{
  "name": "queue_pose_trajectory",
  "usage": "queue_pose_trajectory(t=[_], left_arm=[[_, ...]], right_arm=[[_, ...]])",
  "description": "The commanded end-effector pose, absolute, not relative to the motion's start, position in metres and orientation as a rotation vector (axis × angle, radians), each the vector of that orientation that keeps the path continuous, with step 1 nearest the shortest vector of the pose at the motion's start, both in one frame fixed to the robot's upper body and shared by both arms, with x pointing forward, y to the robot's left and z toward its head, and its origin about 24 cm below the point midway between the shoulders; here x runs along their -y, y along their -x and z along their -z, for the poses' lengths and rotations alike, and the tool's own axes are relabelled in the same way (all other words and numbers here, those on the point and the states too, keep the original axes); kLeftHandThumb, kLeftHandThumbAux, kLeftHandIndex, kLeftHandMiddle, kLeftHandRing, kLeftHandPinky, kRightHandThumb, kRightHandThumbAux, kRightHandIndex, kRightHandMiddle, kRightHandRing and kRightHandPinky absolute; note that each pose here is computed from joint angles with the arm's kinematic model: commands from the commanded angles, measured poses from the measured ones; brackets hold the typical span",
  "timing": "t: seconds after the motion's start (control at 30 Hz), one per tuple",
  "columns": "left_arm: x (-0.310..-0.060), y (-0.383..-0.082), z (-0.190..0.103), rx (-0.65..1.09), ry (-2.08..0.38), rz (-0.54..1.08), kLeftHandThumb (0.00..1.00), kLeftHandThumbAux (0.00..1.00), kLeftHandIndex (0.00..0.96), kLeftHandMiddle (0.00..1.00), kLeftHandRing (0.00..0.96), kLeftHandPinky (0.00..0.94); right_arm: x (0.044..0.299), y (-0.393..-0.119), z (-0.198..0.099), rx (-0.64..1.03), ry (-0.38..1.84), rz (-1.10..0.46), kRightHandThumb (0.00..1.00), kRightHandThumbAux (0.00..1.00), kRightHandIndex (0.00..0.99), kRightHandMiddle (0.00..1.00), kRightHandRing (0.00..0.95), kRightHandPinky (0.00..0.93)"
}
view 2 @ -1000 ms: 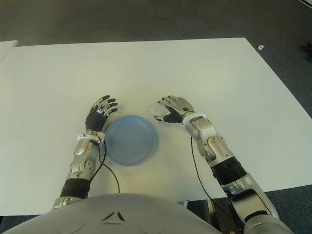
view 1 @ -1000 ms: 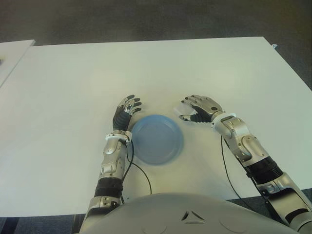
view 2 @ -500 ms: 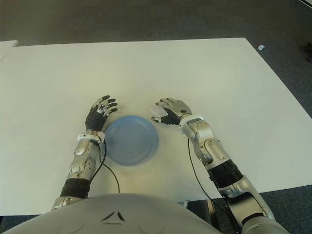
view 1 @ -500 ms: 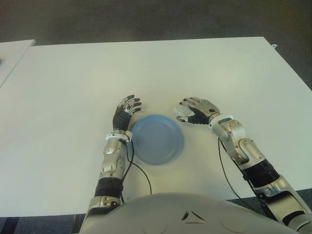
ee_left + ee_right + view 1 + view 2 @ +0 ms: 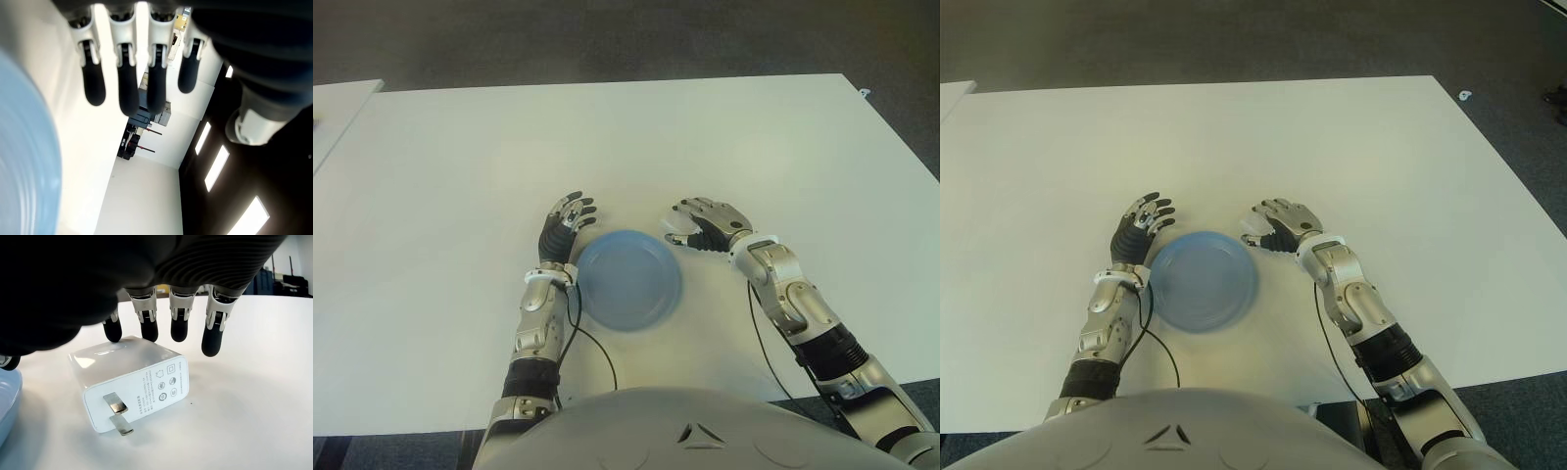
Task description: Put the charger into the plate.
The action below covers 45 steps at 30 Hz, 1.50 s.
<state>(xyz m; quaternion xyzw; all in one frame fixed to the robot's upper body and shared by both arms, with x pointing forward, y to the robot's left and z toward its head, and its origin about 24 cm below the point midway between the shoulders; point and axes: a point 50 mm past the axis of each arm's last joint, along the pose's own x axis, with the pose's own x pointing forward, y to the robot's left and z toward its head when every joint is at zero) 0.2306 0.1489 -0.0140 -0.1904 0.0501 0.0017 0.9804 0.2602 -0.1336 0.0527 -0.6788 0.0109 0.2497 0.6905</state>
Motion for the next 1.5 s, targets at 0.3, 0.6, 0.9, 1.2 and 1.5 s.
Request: queue_pose_trajectory(t=[0.3,0.6,0.9,1.2,1.5], left_arm=[[-0.1369,-0.2246,0.0201,-0.137,0.421,0.0,0.0,0.571,0.28,0.347,0.35,0.36],[-0.1387,-0.2245,0.0209,-0.124,0.42,0.013,0.0,0.573,0.3,0.357,0.355,0.359],[-0.1393,-0.2239,0.022,-0.124,0.418,0.018,0.0,0.565,0.304,0.356,0.353,0.355],[-0.1403,-0.2234,0.0236,-0.13,0.419,0.014,0.0,0.561,0.309,0.363,0.358,0.355],[-0.141,-0.2232,0.0249,-0.13,0.418,0.016,0.0,0.555,0.317,0.372,0.368,0.364]], right_arm=[[0.1333,-0.2538,-0.0388,-0.059,1.53,-0.509,0.328,0.116,0.0,0.0,0.0,0.143],[0.1327,-0.2539,-0.0382,-0.021,1.55,-0.453,0.34,0.128,0.0,0.0,0.0,0.141],[0.1325,-0.2539,-0.039,0.002,1.557,-0.419,0.337,0.124,0.0,0.0,0.0,0.106],[0.1321,-0.2536,-0.0396,0.038,1.532,-0.385,0.338,0.113,0.0,0.0,0.0,0.076],[0.1314,-0.2536,-0.0399,0.063,1.521,-0.338,0.336,0.109,0.0,0.0,0.0,0.056]])
